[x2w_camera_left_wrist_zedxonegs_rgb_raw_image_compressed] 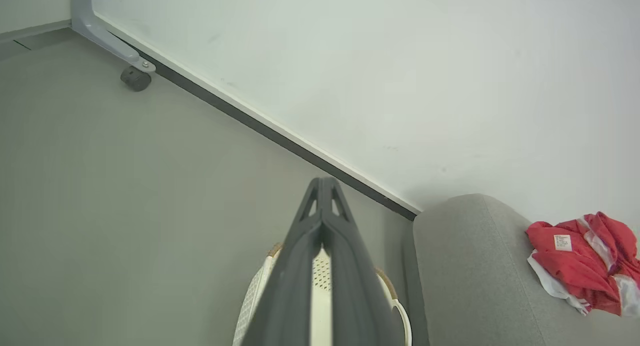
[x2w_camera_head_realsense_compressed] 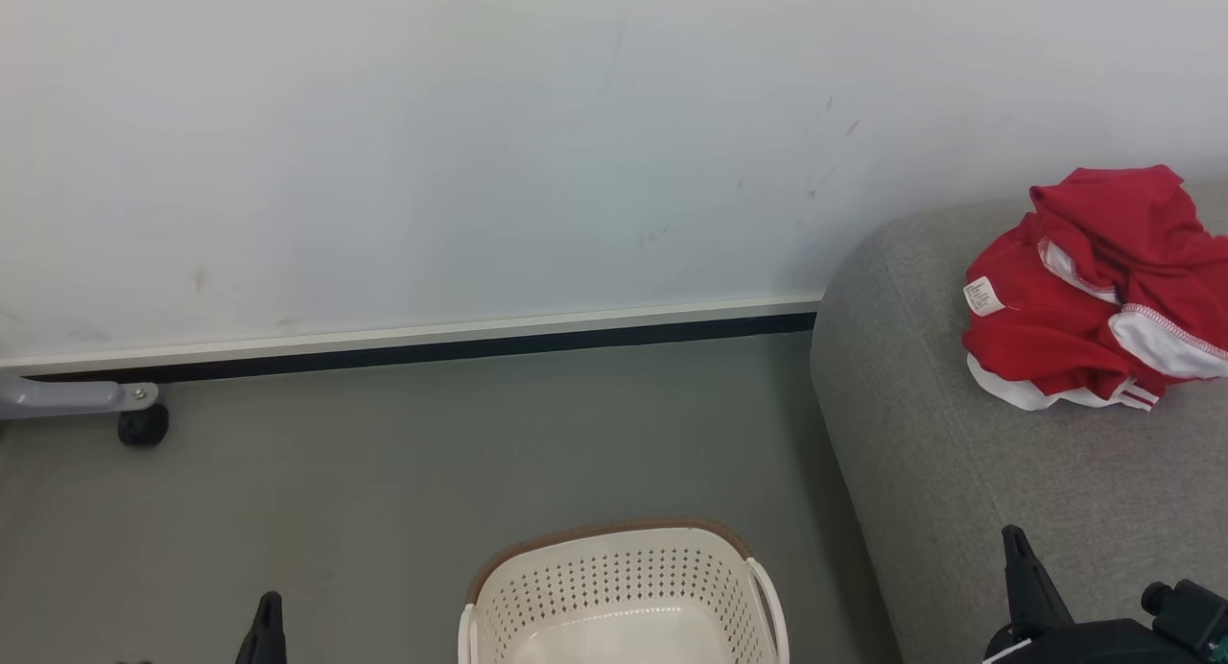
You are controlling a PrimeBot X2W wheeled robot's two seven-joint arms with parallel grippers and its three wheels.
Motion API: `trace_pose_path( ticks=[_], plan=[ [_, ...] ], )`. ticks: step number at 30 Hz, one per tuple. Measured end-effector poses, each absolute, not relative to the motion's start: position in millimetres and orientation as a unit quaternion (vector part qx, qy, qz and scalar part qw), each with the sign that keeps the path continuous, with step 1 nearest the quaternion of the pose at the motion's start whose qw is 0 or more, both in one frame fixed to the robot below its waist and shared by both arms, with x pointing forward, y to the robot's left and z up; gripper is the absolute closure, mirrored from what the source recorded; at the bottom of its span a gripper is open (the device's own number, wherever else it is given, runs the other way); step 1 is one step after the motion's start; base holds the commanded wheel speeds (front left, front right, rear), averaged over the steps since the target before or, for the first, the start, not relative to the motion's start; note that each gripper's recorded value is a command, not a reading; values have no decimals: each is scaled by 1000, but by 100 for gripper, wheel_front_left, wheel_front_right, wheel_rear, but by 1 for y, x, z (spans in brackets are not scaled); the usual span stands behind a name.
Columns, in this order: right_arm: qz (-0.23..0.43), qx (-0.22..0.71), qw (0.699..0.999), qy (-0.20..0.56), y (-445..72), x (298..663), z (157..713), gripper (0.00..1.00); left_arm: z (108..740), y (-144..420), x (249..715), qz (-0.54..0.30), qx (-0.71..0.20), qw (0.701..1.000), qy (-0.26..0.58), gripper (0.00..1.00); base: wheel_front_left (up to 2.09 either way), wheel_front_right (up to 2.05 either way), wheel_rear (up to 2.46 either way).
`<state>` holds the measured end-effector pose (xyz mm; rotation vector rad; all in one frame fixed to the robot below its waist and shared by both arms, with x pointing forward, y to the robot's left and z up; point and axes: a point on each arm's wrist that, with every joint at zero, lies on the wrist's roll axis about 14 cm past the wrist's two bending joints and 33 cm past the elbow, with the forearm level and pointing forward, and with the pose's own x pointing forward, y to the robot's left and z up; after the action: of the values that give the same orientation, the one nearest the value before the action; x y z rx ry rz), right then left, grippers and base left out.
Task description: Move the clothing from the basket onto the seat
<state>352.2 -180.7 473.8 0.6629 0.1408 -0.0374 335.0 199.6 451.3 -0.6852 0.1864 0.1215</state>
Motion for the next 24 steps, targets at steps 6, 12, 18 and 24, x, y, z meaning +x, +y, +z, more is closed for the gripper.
trace_pose_path(
  ticks=[6, 12, 18, 24],
  plan=[
    [-23, 362, 929, 71, -183, 356, 474, 100, 449, 200, 337, 63, -371, 921, 95, 100, 0, 0, 0],
    [-30, 398, 914, 76, -186, 357, 471, 100, 451, 199, 341, 64, -406, 907, 94, 100, 0, 0, 0],
    [-35, 435, 897, 77, -188, 360, 471, 100, 452, 198, 345, 62, -443, 890, 92, 100, 0, 0, 0],
    [-35, 470, 879, 73, -189, 364, 473, 100, 454, 198, 349, 62, -475, 873, 90, 100, 0, 0, 0]
  ],
)
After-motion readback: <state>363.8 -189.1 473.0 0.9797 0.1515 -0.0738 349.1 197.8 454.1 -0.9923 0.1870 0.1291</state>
